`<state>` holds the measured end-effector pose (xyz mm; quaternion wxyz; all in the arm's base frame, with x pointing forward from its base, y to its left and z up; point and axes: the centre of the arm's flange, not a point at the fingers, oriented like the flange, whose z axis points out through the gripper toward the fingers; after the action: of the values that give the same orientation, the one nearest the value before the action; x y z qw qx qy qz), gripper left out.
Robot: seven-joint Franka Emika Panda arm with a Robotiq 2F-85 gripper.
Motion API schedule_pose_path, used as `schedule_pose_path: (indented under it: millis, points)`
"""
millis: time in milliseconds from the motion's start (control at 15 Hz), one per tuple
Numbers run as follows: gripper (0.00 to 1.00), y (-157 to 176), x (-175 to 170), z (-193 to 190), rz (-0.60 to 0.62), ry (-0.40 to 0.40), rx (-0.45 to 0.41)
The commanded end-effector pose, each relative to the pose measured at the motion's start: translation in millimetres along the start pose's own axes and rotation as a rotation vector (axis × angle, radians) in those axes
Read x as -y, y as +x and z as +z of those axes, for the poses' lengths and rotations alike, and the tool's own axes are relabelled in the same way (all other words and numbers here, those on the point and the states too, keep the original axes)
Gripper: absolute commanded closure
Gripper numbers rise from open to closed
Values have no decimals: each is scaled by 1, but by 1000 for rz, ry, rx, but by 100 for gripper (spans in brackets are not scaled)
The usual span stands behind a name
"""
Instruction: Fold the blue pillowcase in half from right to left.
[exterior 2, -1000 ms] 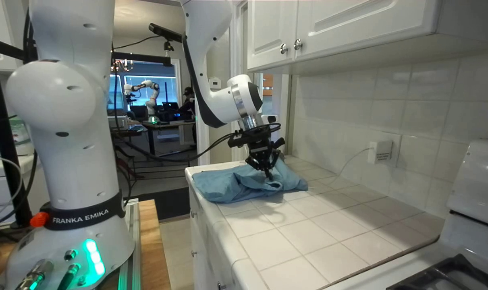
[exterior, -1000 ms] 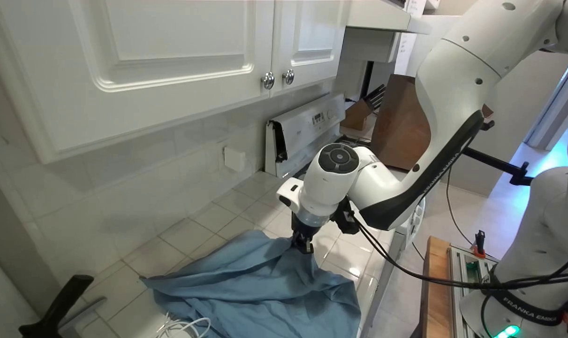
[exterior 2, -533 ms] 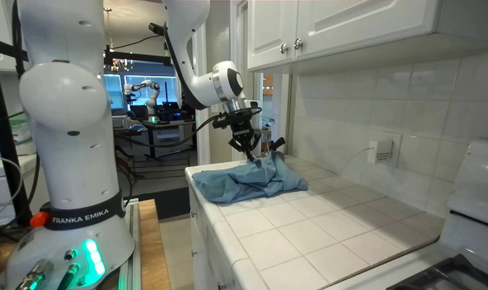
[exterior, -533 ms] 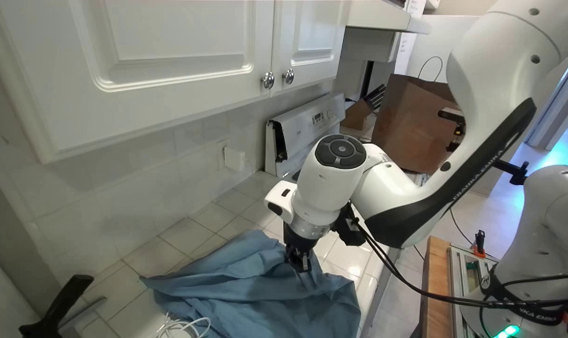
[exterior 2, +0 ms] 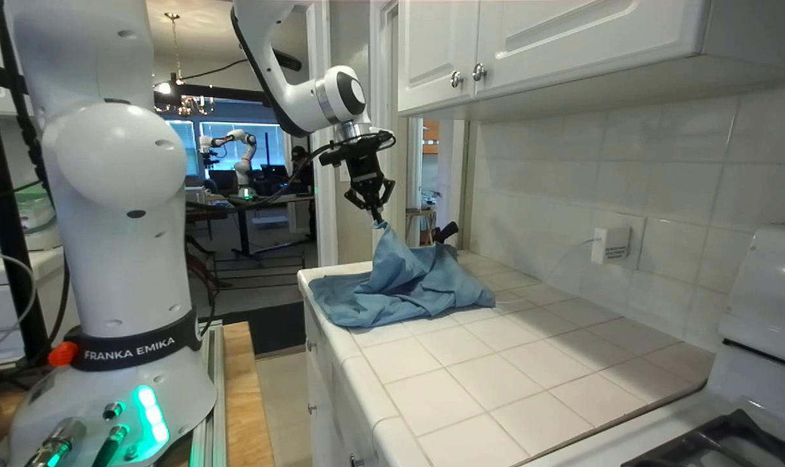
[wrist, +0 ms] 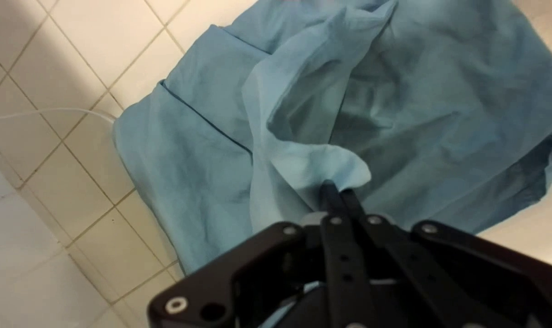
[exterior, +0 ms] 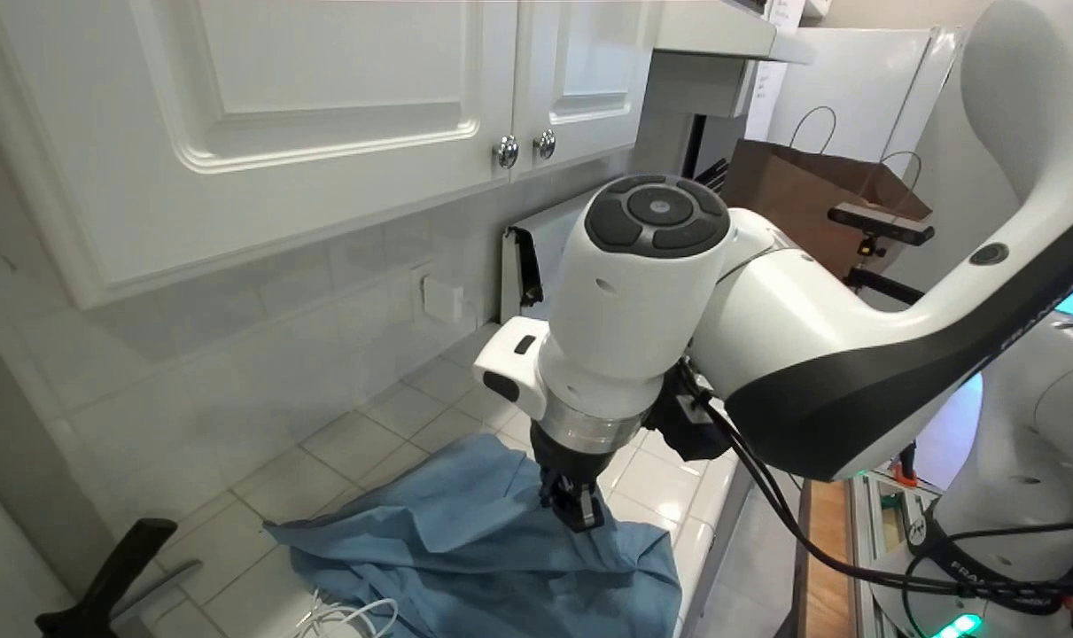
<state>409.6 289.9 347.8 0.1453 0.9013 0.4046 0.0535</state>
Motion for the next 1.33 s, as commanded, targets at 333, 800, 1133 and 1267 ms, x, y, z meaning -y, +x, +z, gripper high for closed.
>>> schedule_pose_path:
  millis: [333, 800, 1133, 1267]
  points:
    - [99, 21, 17, -12, -22, 119, 62]
    - [99, 11, 16, -5, 7, 108, 70]
    - [99, 11, 16, -5, 7, 108, 70]
    - [99, 11, 16, -5, 7, 108, 70]
